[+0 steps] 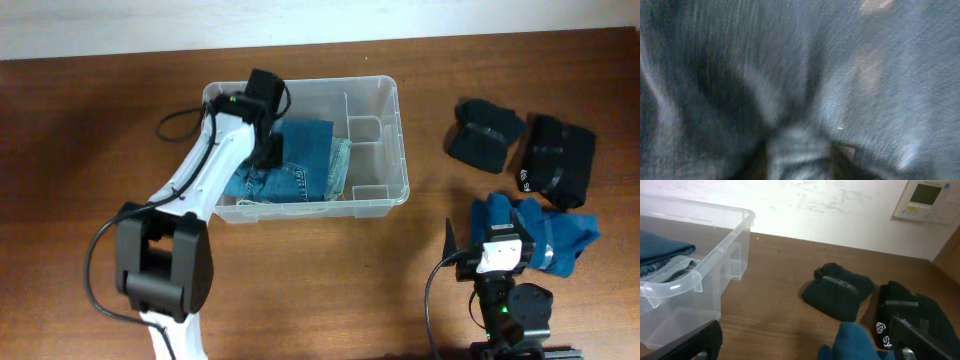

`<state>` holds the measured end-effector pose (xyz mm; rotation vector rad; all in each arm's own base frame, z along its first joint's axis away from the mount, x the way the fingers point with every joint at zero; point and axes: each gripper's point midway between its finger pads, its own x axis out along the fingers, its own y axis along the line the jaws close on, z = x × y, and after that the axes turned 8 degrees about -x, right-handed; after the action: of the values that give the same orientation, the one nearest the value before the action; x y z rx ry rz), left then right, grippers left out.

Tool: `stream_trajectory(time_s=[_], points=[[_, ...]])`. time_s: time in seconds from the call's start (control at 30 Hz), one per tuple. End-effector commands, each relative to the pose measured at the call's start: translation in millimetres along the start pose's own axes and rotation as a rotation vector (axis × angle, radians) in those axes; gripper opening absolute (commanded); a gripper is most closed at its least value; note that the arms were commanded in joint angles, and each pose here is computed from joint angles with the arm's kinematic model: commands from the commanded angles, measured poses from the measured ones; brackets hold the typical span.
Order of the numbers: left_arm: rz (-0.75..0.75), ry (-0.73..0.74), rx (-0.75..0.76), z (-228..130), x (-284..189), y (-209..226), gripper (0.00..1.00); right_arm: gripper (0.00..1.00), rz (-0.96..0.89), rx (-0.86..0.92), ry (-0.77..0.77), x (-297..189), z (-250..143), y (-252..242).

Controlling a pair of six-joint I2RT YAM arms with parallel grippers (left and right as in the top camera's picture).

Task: Pack container
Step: 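Lower the dark blue jeans into the bin, release, raise left arm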

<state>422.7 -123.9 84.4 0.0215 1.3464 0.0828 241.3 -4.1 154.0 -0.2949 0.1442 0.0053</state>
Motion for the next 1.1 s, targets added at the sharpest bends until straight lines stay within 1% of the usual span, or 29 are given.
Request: stream_trajectory(time_s=[0.0,0.03,0.1,0.17,0.2,0.23,0.27,0.37,0.43,0.5,0.53,0.6,0.63,0.7,0.77,0.83,0.9,0.93,1.0,1.03,1.07], points=[[-0.042,-0.021,-0.019,24,-36,-6,0.79,0.98,-0.015,0.007,0.008,0,-4,-3],[-0.053,-0.050,-0.023,34,-55,-6,0.82,0.98,-0.015,0.007,0.008,0,-4,-3],[-0.068,-0.091,-0.028,44,-80,-6,0.85,0.98,-0.015,0.007,0.008,0,-4,-3],[-0.092,-0.154,-0.037,58,-115,-6,0.87,0.98,-0.015,0.007,0.008,0,-4,-3],[-0.106,-0.191,-0.039,63,-134,-5,0.93,0.98,-0.015,0.007,0.008,0,-4,-3],[-0.131,-0.258,-0.048,71,-169,-3,0.97,0.98,-0.016,0.006,0.006,0,-3,-3],[-0.138,-0.284,-0.052,73,-182,0,0.99,0.98,-0.016,0.007,0.005,0,-3,-3],[-0.162,-0.379,-0.060,78,-226,13,0.99,0.98,-0.024,0.006,0.009,0,-4,-4],[-0.168,-0.420,-0.082,79,-245,25,0.99,0.98,-0.021,0.012,-0.006,0,0,-4],[-0.163,-0.431,-0.100,80,-251,34,0.99,0.98,0.016,0.070,-0.030,0,5,2],[-0.156,-0.431,-0.115,82,-250,42,0.99,0.98,0.018,0.136,-0.047,-1,12,1],[-0.149,-0.428,-0.128,83,-249,48,0.99,0.98,0.011,0.177,-0.074,-3,22,-3],[-0.140,-0.422,-0.141,83,-247,55,0.99,0.98,-0.012,0.224,-0.106,-8,37,-11],[-0.128,-0.415,-0.163,84,-245,66,0.99,0.99,-0.036,0.249,-0.148,-18,69,-23],[-0.117,-0.411,-0.183,84,-243,76,0.99,0.98,-0.068,0.255,-0.134,-26,97,-38],[-0.111,-0.407,-0.193,84,-242,82,0.99,0.98,-0.086,0.255,-0.058,-26,115,-49],[-0.107,-0.406,-0.201,85,-242,86,0.99,0.98,-0.080,0.252,0.064,-19,128,-56],[-0.107,-0.406,-0.202,85,-242,86,0.99,0.98,-0.059,0.246,0.199,-8,134,-59],[-0.107,-0.405,-0.202,84,-242,86,0.99,0.98,-0.018,0.196,0.390,8,134,-59],[-0.107,-0.405,-0.202,84,-242,86,0.99,0.98,-0.004,0.167,0.437,12,134,-59],[-0.107,-0.405,-0.202,84,-242,86,0.99,0.98,0.018,0.149,0.523,22,130,-58]])
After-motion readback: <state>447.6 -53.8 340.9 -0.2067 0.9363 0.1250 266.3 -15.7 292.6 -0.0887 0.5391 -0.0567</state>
